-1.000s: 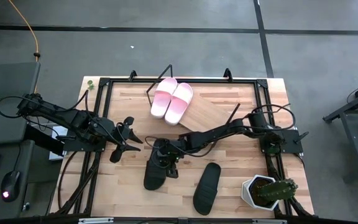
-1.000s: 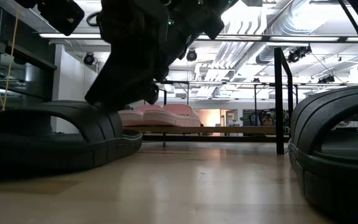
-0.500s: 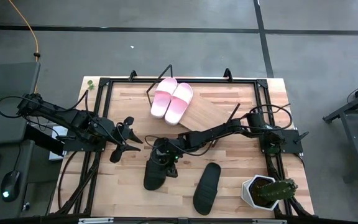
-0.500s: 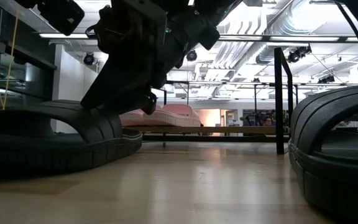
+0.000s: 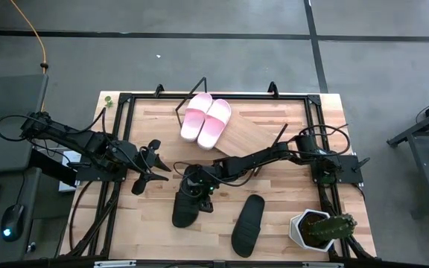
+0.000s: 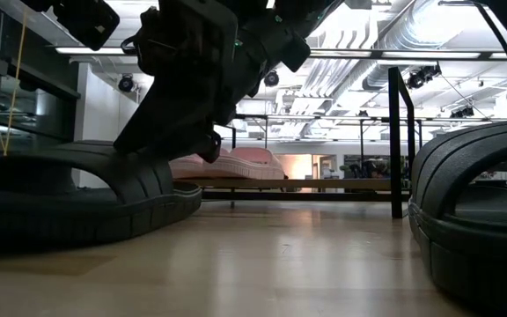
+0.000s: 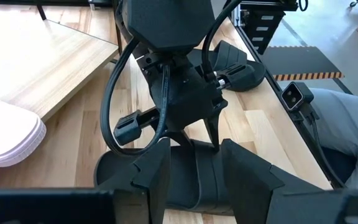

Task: Pick and place slides into the shelf
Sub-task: Put the left black slipper on the shelf

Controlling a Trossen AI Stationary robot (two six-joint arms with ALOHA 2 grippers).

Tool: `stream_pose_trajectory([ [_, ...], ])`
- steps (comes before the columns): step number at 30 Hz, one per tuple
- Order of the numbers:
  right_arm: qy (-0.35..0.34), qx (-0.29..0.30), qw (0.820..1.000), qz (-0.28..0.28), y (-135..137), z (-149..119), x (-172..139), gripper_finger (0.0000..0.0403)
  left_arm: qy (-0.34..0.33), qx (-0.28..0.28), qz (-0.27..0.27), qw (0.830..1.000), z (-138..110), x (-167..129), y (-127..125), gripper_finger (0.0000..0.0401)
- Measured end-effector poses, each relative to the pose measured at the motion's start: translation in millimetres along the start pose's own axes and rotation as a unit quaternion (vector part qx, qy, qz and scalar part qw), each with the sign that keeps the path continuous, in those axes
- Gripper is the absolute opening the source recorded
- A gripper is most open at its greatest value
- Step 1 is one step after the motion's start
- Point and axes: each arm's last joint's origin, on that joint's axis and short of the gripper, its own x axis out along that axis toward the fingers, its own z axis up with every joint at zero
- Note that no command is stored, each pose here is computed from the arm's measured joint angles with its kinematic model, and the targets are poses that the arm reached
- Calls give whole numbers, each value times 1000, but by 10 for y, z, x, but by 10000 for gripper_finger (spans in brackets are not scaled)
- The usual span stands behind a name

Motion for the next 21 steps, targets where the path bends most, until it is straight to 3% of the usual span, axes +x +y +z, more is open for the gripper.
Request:
stream_pose_trajectory([
  [10,-2,17,1000,-3,-57,14,-21,12,0,0,0,1000,0,1,0,128],
  [21,-3,10,1000,-5,-59,14,-21,4,0,0,0,1000,0,0,0,128],
])
